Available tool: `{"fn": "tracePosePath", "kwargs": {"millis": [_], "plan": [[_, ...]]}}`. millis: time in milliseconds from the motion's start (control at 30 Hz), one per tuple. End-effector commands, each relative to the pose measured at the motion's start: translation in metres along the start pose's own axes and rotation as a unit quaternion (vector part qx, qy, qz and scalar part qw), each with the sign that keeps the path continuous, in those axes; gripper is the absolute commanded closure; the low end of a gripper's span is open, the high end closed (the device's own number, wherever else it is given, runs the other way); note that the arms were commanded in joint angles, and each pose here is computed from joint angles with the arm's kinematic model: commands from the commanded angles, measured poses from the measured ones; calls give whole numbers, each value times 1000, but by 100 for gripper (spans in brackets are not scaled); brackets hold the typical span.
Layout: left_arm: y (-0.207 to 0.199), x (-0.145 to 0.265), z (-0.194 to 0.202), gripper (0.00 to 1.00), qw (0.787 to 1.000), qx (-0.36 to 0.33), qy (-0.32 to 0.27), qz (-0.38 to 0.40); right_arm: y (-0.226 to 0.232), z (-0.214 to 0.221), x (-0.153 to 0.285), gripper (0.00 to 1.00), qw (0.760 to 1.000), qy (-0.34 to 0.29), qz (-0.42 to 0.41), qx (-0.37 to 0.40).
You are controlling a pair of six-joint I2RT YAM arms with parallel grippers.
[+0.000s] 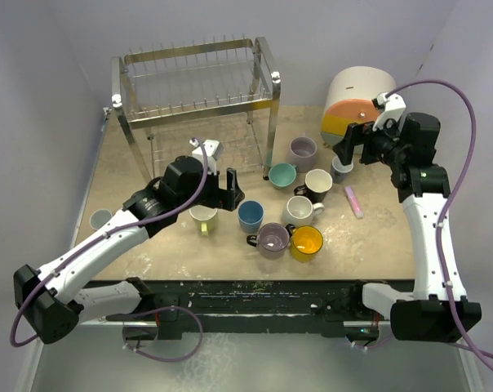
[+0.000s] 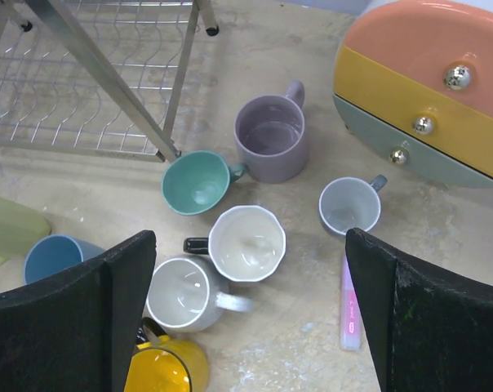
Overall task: Load the cups into the dish rack
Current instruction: Pick up the cup at the center of the board.
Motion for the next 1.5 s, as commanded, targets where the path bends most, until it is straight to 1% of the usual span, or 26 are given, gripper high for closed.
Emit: {"fn": "tracePosePath", "kwargs": {"millis": [0, 200, 367, 433, 533, 567, 667, 733, 800, 833, 900, 1000, 1100, 1133, 1167, 1233, 1267, 1300, 1367, 1433, 1467], "plan": [[-23, -4, -36, 1, 996, -12, -53, 68, 1, -36, 4, 0, 999, -47, 10, 14], [-31, -5, -42, 1, 992, -13, -65, 107, 7, -50, 2, 0, 998, -63, -10, 26], [-39, 1, -42, 1, 988, -1, -72, 140, 26, -56, 4, 0, 993, -74, -70, 56], [-44, 4, -39, 1, 985, 5, -68, 159, 39, -53, 4, 0, 986, -76, -118, 85], [-47, 11, -33, 1, 982, 17, -67, 176, 63, -38, 5, 0, 964, -75, -215, 139], [-47, 14, -31, 1, 981, 21, -67, 180, 69, -33, 5, 0, 957, -76, -241, 145], [-43, 19, -24, 1, 982, 32, -65, 176, 85, -16, 0, 0, 939, -73, -313, 124], [-35, 18, -18, 1, 986, 41, -57, 150, 90, -4, -8, 0, 926, -67, -356, 109], [-20, 15, -12, 1, 992, 51, -44, 103, 89, 11, -17, 0, 921, -45, -376, 93], [-11, 12, -6, 1, 995, 57, -32, 75, 86, 18, -22, 0, 922, -33, -374, 95], [10, 9, 2, 0, 998, 68, -14, 7, 79, 28, -28, 0, 922, -14, -367, 123], [31, 8, 19, 1, 994, 87, 15, -62, 75, 38, -35, 0, 922, -5, -366, 128], [41, 9, 31, 8, 990, 102, 35, -96, 73, 44, -38, 0, 927, -8, -355, 118], [42, 9, 32, 12, 989, 106, 38, -100, 72, 43, -39, 0, 930, -12, -349, 117], [43, 9, 34, 14, 986, 118, 41, -107, 71, 43, -39, 0, 931, -14, -344, 121], [40, 9, 33, 22, 983, 136, 38, -114, 70, 44, -39, 0, 932, -14, -340, 125], [38, 8, 34, 23, 982, 141, 37, -118, 70, 44, -39, 0, 932, -13, -340, 125], [37, 6, 33, 26, 981, 146, 30, -127, 70, 44, -39, 0, 932, -12, -339, 125], [36, 3, 33, 29, 974, 156, 22, -161, 70, 44, -38, 0, 934, -12, -335, 127], [44, -2, 44, 30, 961, 156, 33, -226, 69, 43, -38, 0, 935, -15, -330, 129], [49, -4, 46, 34, 953, 154, 36, -258, 68, 43, -38, 0, 936, -15, -327, 130]]}}
Point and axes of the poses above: each gripper's point midway between its finger pads, its own x axis back along the fingers, its own y axis along the line the jaws close on, z = x × y, the point moved 2 cm from there along x, back along the fingers, and after that the axes turned 1 degree about -x, right-handed, at the moved point
